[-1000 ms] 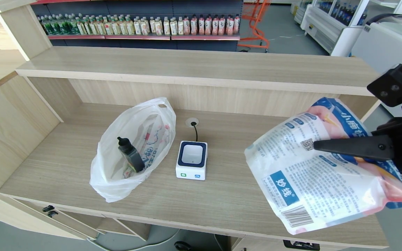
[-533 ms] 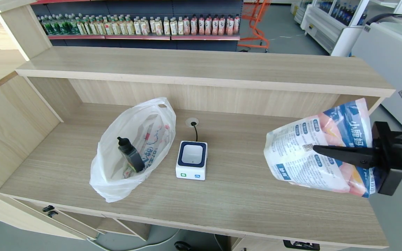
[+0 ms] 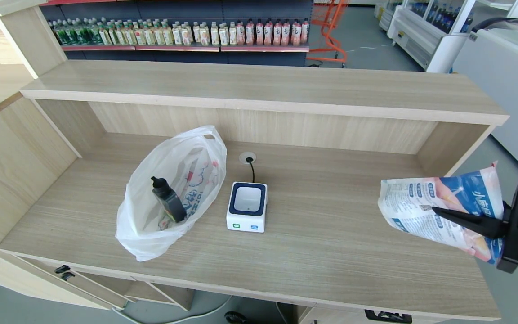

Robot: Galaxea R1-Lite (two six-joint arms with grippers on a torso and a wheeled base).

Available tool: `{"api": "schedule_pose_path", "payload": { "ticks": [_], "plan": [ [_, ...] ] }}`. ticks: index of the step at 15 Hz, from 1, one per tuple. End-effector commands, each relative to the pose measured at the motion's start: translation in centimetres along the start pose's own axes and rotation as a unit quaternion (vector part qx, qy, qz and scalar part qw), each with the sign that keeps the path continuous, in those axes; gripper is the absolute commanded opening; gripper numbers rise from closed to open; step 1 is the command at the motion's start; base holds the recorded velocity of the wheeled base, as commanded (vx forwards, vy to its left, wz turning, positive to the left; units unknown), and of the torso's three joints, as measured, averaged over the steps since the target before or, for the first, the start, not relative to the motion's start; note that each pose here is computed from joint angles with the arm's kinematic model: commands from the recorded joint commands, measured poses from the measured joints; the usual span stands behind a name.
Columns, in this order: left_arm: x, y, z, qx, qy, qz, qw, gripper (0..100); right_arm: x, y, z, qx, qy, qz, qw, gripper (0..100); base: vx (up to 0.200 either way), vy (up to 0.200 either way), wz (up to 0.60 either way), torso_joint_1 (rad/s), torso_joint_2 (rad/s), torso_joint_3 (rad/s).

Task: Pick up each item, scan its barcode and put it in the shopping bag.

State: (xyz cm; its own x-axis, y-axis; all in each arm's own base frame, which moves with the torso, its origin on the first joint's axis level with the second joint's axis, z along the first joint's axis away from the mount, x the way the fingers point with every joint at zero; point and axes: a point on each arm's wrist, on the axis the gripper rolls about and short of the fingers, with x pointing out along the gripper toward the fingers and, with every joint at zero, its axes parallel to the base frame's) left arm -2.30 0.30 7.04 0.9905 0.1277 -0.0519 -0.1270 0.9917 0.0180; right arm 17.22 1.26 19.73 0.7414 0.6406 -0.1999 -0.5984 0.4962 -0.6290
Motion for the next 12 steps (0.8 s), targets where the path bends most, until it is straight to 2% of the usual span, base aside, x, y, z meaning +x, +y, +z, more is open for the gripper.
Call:
{"api": "schedule_pose_path", "payload": {
  "ticks": [1, 3, 6, 12],
  "plan": [
    [0.00, 0.00, 0.00, 0.000, 0.000, 0.000, 1.0000, 100, -0.07, 0.17, -0.04, -0.001, -0.001, 0.000, 1.000, 0, 0.000, 0.000, 0.00, 0.000, 0.00, 0.000],
    [0.00, 0.00, 0.00, 0.001, 0.000, 0.000, 1.0000, 100, -0.05, 0.12, 0.04, -0.001, -0.004, 0.002, 1.000, 0, 0.000, 0.000, 0.00, 0.000, 0.00, 0.000],
    [0.00, 0.00, 0.00, 0.000, 0.000, 0.000, 1.0000, 100, -0.05, 0.10, 0.31, 0.017, -0.028, 0.020, 0.999, 0, 0.000, 0.200, 0.00, 0.002, 0.00, 0.004],
    [0.00, 0.00, 0.00, 0.001, 0.000, 0.000, 1.0000, 100, 0.37, -0.30, 0.66, 0.031, -0.037, 0.026, 0.998, 0, 0.000, 0.200, 0.00, 0.004, 0.00, 0.002]
  ]
}}
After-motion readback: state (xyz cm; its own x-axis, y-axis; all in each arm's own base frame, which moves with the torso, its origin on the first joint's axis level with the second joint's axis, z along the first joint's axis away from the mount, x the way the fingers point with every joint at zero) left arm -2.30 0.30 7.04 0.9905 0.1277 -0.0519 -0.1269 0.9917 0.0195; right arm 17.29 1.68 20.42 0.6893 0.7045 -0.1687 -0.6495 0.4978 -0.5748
